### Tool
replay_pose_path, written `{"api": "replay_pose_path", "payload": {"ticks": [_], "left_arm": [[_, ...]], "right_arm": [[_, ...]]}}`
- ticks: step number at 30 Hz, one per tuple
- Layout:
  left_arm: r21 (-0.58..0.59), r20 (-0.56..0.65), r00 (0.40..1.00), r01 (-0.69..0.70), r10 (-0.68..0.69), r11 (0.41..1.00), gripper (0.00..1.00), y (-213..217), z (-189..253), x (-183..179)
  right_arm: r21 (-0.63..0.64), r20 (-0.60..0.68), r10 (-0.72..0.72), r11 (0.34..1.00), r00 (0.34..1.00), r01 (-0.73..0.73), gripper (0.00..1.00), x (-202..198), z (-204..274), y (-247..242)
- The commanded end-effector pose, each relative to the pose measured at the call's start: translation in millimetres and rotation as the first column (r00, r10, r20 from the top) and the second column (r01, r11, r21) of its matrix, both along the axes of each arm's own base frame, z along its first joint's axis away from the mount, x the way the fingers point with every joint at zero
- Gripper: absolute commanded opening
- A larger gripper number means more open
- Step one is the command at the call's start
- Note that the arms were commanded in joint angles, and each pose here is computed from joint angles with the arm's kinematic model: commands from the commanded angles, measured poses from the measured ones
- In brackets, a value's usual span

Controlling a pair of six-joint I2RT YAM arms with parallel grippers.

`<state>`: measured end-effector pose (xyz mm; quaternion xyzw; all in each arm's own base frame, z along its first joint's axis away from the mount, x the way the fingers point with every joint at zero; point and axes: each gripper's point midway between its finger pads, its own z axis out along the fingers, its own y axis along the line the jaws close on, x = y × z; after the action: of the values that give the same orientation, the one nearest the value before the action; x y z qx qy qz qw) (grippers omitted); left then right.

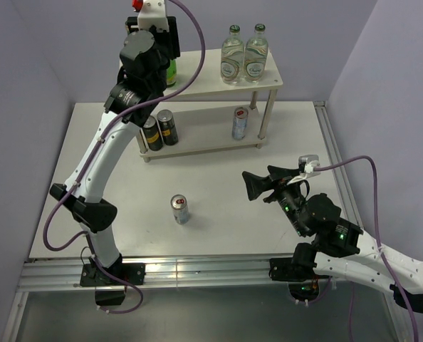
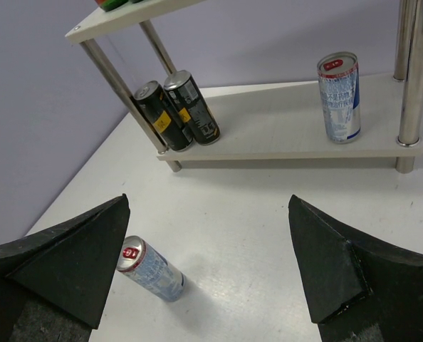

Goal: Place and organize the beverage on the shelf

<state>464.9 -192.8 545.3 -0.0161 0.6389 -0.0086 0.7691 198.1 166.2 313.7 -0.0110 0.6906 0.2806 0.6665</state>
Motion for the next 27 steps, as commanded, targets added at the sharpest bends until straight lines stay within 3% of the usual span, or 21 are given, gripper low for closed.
{"api": "replay_pose_path", "payload": {"ticks": [1,7,11,18,21,24,25,27], "left_arm": [[-0.057,0.093,0.996,-0.011,0.016,0.998,0.60,14.1,34.5,-14.1],[-0.059,0.087,0.996,-0.017,0.022,0.998,0.61,15.0,29.5,-11.9],[-0.073,0.091,0.996,-0.003,0.009,0.997,0.72,17.1,33.4,-19.6],[-0.073,0.128,0.992,0.028,-0.018,0.997,0.97,14.7,43.0,-85.6],[-0.064,0.081,0.995,0.064,-0.059,0.996,0.99,3.8,27.6,-113.5],[-0.111,0.007,0.996,0.093,-0.093,0.989,0.99,-1.2,-7.9,-137.6],[-0.091,-0.035,0.996,0.084,-0.088,0.992,0.99,4.6,-38.9,-146.4],[-0.205,-0.033,0.990,0.129,-0.139,0.970,0.99,7.7,-57.7,-170.3]], "right_arm": [[0.016,0.001,-0.021,1.000,1.000,0.021,0.99,2.6,1.9,-2.3],[0.011,-0.001,-0.025,1.000,1.000,0.025,0.99,2.8,0.8,-3.5],[0.007,-0.003,-0.027,1.000,1.000,0.027,0.99,2.9,-1.2,-3.3],[0.010,-0.009,-0.031,0.999,0.999,0.031,0.99,4.0,-5.0,-2.6],[0.011,-0.010,-0.029,1.000,1.000,0.030,0.99,3.8,-5.3,-2.3],[0.018,-0.015,-0.027,0.999,1.000,0.028,0.99,2.6,-4.8,-3.5],[0.026,-0.016,-0.026,0.999,1.000,0.026,0.99,1.8,-4.4,-4.0],[0.026,-0.017,-0.024,0.999,1.000,0.024,0.99,0.3,-5.4,-6.1]]}}
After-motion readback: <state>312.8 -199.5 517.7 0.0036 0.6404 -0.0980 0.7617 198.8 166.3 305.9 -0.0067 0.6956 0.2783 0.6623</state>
